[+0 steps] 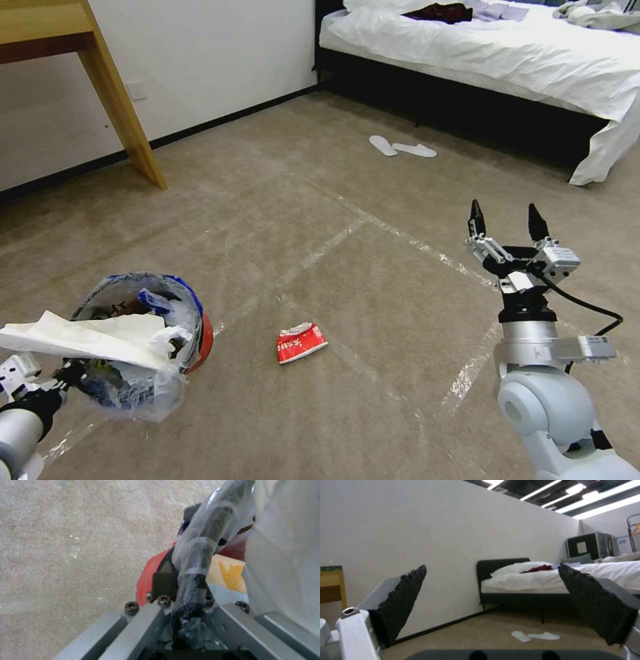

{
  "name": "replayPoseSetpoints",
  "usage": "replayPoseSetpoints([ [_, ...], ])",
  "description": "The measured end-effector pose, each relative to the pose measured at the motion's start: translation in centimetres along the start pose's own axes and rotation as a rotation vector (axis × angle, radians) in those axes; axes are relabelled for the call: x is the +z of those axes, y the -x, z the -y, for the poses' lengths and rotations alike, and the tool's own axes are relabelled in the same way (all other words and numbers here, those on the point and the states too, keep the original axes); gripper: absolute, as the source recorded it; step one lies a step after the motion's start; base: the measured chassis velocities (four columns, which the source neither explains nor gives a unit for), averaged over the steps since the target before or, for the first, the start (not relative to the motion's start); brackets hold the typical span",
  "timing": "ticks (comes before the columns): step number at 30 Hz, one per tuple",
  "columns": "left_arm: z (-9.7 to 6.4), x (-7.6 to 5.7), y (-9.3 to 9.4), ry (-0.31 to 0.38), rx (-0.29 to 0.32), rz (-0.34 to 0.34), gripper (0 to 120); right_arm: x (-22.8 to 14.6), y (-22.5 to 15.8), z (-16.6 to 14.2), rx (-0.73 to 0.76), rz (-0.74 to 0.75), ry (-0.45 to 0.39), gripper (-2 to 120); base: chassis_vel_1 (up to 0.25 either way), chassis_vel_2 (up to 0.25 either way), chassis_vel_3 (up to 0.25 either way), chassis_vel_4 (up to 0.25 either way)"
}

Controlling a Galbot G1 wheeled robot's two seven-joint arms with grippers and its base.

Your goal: Pick up the trash bin and place the garbage on the floor into it.

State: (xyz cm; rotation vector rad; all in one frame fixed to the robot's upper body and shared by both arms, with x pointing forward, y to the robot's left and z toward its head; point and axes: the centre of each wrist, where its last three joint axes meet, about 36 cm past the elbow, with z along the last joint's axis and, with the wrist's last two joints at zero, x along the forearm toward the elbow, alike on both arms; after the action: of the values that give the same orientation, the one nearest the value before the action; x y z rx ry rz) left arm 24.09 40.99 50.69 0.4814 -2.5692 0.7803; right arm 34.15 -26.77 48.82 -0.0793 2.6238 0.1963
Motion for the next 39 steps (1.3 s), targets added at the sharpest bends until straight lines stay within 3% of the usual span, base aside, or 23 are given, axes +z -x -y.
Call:
replayPoseSetpoints([
  [17,0.1,-0.5,0.4,0.006,0.011,0.004,0,0.6,0.2,0.5,-0.012,-0.007,-0.021,100,0.0,0.0,0.0,0.0],
  [39,-0.3,0.0,0.0,-0.005,-0.007,-0.003,0,0.5,0.7,0.8,-0.017,-0.015,-0.022,100,0.0,0.0,0.0,0.0],
])
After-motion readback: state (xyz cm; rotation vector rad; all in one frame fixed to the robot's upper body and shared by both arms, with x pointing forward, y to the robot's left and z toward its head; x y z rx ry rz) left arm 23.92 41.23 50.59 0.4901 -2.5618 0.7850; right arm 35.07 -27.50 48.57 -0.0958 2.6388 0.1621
